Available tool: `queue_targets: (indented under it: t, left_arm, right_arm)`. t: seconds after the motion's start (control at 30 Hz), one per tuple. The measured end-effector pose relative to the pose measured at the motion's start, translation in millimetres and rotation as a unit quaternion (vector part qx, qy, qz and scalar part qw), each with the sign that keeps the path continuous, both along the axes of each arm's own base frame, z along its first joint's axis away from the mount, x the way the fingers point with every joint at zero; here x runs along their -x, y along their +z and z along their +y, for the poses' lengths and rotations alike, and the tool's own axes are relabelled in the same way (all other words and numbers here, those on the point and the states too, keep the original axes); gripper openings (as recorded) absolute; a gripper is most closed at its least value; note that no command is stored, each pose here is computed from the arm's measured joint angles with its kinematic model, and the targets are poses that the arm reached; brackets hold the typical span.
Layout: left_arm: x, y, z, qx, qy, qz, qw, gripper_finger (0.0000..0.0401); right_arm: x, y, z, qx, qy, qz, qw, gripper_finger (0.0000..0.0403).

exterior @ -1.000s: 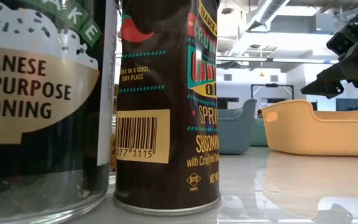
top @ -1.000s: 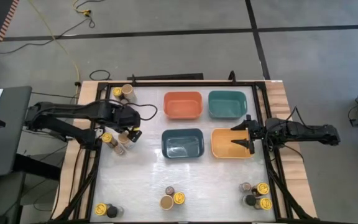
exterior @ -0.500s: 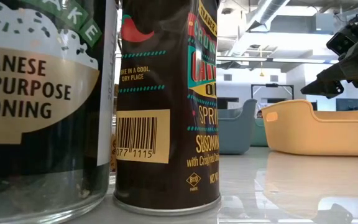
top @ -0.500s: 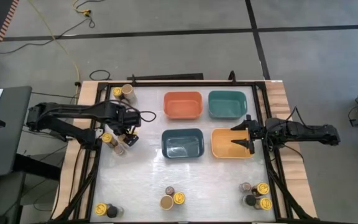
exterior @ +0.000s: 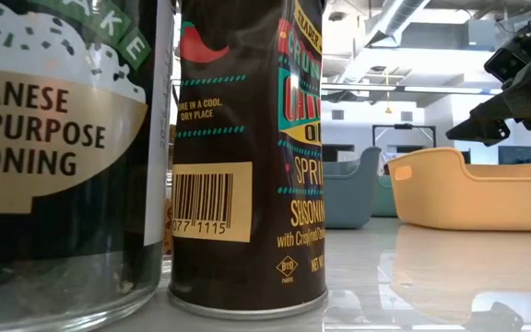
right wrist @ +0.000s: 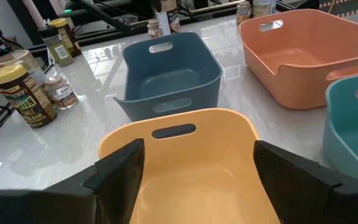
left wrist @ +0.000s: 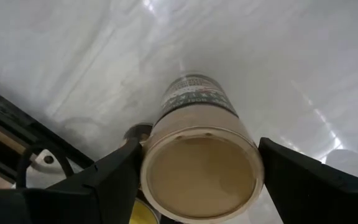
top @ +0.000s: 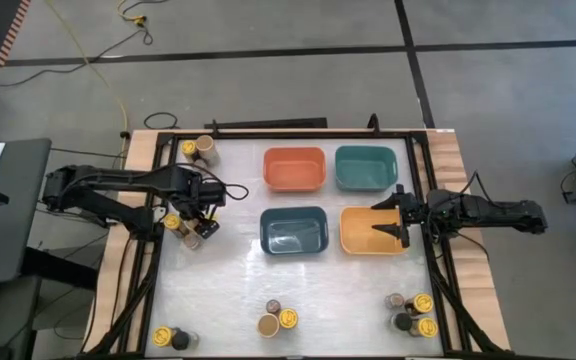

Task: Sort spices by type
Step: Put the gold spice bottle into the orange bin

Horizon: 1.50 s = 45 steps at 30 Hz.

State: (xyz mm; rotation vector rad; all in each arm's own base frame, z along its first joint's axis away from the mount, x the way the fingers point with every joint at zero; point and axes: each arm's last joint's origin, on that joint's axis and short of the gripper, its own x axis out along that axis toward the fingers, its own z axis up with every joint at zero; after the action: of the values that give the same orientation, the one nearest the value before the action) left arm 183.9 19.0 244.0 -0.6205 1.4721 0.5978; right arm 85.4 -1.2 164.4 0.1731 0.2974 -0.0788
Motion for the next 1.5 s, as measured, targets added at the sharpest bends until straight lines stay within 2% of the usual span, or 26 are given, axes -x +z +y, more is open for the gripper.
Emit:
queue_targets:
  t: [0.4,0.5,0.63,0.73,1.13,1.5]
  left_arm:
    - [0,-1,0,-0.002,-0.015,0.002,1.000,0.0302]
    - [4,-11,0,0.000,-0.015,0.017,1.000,0.0301]
    - [11,-26,-2,0.021,-0.012,0.038,0.999,0.0282]
    - [12,-27,-2,0.023,-0.012,0.036,0.999,0.0270]
    - [-2,-1,0,0.015,-0.008,-0.015,1.000,0.0270]
    - [-24,62,20,-0.029,0.028,-0.117,0.992,0.0270]
  right_arm:
    - [0,0,0,0.000,0.000,0.000,1.000,0.0329]
    - [0,0,0,0.000,0.000,0.000,1.000,0.0329]
    - [0,0,0,0.000,0.000,0.000,1.000,0.0329]
    - [0,0,0,0.000,0.000,0.000,1.000,0.0329]
    - [0,0,0,0.000,0.000,0.000,1.000,0.0329]
    - [0,0,0,0.000,0.000,0.000,1.000,0.0329]
